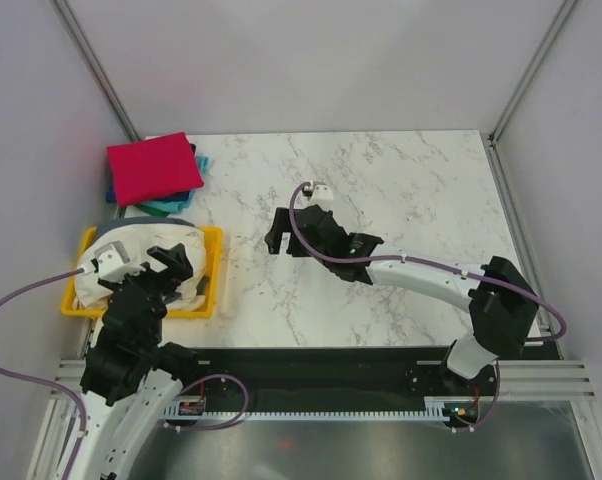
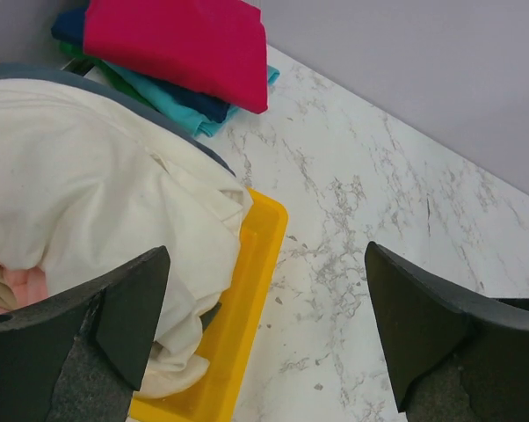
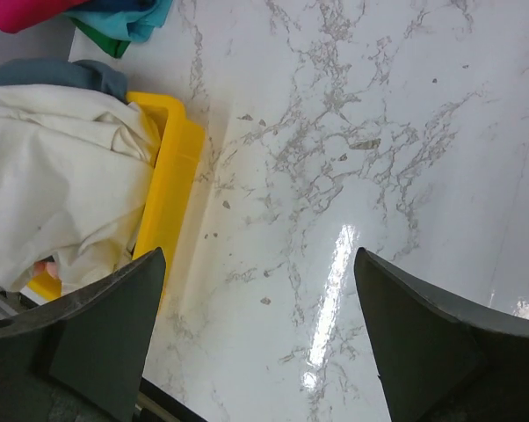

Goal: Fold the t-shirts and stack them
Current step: Grab the tshirt from the pile, then move the tshirt to the center of the board, then flatten the tshirt out

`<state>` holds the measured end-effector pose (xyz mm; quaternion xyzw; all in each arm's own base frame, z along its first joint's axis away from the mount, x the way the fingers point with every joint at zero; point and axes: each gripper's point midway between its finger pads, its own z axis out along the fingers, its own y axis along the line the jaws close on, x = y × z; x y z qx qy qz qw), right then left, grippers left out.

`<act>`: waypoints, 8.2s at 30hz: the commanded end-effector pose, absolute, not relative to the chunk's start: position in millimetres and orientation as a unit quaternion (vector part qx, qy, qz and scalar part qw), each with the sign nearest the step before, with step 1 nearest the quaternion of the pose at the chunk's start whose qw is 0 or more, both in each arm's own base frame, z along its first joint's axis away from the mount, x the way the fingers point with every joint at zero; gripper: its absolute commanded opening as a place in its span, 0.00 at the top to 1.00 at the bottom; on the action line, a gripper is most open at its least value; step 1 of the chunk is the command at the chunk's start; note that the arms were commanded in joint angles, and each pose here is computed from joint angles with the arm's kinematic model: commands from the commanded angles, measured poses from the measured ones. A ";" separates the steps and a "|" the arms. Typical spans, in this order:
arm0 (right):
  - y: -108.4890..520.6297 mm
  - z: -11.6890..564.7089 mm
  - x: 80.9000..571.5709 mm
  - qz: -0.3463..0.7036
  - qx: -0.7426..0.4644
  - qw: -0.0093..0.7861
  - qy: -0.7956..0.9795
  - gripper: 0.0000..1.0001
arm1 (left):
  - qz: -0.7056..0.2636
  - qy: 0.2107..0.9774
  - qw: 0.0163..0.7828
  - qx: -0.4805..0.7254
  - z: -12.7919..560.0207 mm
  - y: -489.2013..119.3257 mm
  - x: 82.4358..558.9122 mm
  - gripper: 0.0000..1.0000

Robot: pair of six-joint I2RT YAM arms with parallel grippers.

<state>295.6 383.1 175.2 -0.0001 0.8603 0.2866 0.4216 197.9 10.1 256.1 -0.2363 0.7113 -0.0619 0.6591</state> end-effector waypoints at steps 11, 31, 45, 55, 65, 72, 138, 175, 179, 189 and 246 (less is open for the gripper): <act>531.0 213.3 204.0 0.396 -0.219 0.361 0.816 0.11 | -0.142 0.606 0.751 -0.220 306.7 16.3 158.8 0.00; 661.0 143.4 210.5 0.422 -0.252 0.313 0.813 0.57 | -0.095 0.593 0.738 -0.307 295.2 49.2 149.2 0.00; 544.5 377.2 305.9 0.442 -0.159 0.487 0.736 1.00 | -0.085 0.589 0.739 -0.316 296.4 53.9 146.6 0.00; 322.7 465.1 307.4 0.347 -0.022 0.602 0.718 0.96 | -0.084 0.592 0.739 -0.312 294.7 52.6 148.2 0.00; 89.0 233.8 278.8 0.061 0.186 0.481 0.854 0.02 | -0.125 0.673 0.708 -0.174 287.7 -4.1 179.1 0.00; 75.0 246.0 287.2 0.034 0.181 0.495 0.849 0.02 | -0.120 0.817 0.560 -0.074 240.0 -60.6 231.3 0.01; -112.6 100.5 395.3 0.036 0.406 0.348 0.844 0.23 | -0.109 0.918 0.373 0.078 166.0 -224.1 352.0 0.98; -65.0 93.6 388.6 0.095 0.358 0.338 0.865 0.97 | -0.123 0.923 0.354 0.082 156.6 -225.2 339.5 0.98; -64.0 138.5 388.6 0.100 0.342 0.373 0.857 0.98 | -0.134 0.913 0.376 0.080 182.2 -225.0 340.4 0.98; -55.9 291.1 364.8 0.115 0.297 0.496 0.808 1.00 | -0.181 0.853 0.481 0.094 301.5 -211.4 321.8 0.98; -50.3 282.2 508.0 0.019 0.191 0.494 0.848 0.13 | -0.140 0.874 0.462 0.048 277.4 -138.5 456.9 0.15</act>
